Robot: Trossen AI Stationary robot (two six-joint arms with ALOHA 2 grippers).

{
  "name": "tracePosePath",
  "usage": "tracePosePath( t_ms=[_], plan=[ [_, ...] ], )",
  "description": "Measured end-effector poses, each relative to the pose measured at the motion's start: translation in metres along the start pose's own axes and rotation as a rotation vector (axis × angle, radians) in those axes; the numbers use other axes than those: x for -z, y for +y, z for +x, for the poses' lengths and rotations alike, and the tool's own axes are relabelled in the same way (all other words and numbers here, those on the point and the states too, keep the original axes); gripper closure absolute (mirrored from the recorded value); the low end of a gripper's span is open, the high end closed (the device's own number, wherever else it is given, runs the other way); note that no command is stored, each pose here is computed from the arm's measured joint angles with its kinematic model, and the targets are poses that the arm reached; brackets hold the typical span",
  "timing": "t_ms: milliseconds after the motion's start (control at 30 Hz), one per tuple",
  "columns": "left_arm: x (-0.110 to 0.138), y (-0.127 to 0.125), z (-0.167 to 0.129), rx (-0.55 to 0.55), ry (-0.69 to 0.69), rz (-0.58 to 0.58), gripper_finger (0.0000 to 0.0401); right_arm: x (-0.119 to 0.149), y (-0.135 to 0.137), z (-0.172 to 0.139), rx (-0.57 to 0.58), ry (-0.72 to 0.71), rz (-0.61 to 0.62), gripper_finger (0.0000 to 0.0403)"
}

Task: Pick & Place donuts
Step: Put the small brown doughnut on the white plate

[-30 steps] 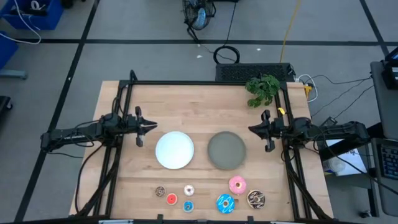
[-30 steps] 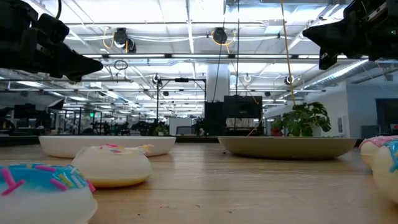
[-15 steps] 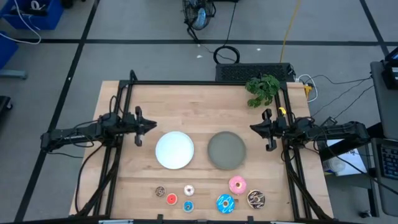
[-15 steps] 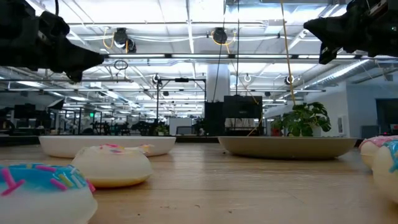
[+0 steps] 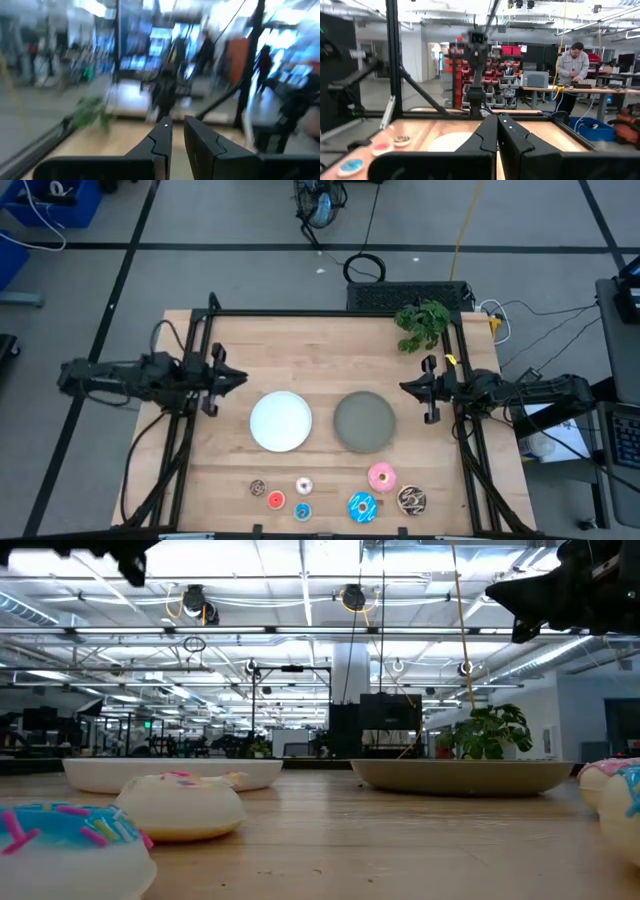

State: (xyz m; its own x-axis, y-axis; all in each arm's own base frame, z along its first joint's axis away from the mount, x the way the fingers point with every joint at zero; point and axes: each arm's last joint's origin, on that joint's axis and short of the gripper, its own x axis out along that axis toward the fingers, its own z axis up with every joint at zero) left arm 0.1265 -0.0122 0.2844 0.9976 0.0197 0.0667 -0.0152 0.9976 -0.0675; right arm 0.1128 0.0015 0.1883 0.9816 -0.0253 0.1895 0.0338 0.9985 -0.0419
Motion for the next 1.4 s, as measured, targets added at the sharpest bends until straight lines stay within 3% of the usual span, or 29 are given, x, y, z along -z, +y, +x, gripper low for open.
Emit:
tracePosePath(
  t_ms=[200, 400, 567, 700, 867, 967, 1167, 1400],
  plan=[
    [-0.036, -0.029, 0.031, -0.212, 0.398, 0.047, 0.0350, 0.011, 0.001, 0.000, -0.010, 0.114, -0.068, 0.0403],
    [-0.053, -0.052, 0.044, -0.332, 0.731, -0.086, 0.0350, 0.014, 0.001, 0.000, -0.012, 0.139, -0.072, 0.0403],
    [-0.038, -0.072, 0.052, -0.350, 0.997, -0.181, 0.0350, 0.012, 0.001, 0.001, -0.010, 0.119, -0.070, 0.0403],
    [-0.010, -0.092, 0.057, -0.363, 1.188, -0.213, 0.0350, 0.008, 0.000, 0.001, -0.005, 0.078, -0.009, 0.0403],
    [0.020, -0.112, 0.064, -0.411, 1.289, -0.179, 0.0349, 0.005, 0.000, 0.001, -0.003, 0.054, 0.009, 0.0403],
    [0.031, -0.120, 0.071, -0.369, 1.356, -0.200, 0.0336, 0.004, 0.000, 0.001, -0.003, 0.044, -0.008, 0.0403],
    [0.050, -0.140, 0.090, -0.248, 1.363, -0.275, 0.0257, 0.004, 0.000, 0.001, -0.005, 0.044, -0.079, 0.0403],
    [0.083, -0.153, 0.104, -0.169, 1.469, -0.210, 0.0176, 0.000, 0.000, 0.001, -0.001, 0.004, -0.151, 0.0403]
  ],
)
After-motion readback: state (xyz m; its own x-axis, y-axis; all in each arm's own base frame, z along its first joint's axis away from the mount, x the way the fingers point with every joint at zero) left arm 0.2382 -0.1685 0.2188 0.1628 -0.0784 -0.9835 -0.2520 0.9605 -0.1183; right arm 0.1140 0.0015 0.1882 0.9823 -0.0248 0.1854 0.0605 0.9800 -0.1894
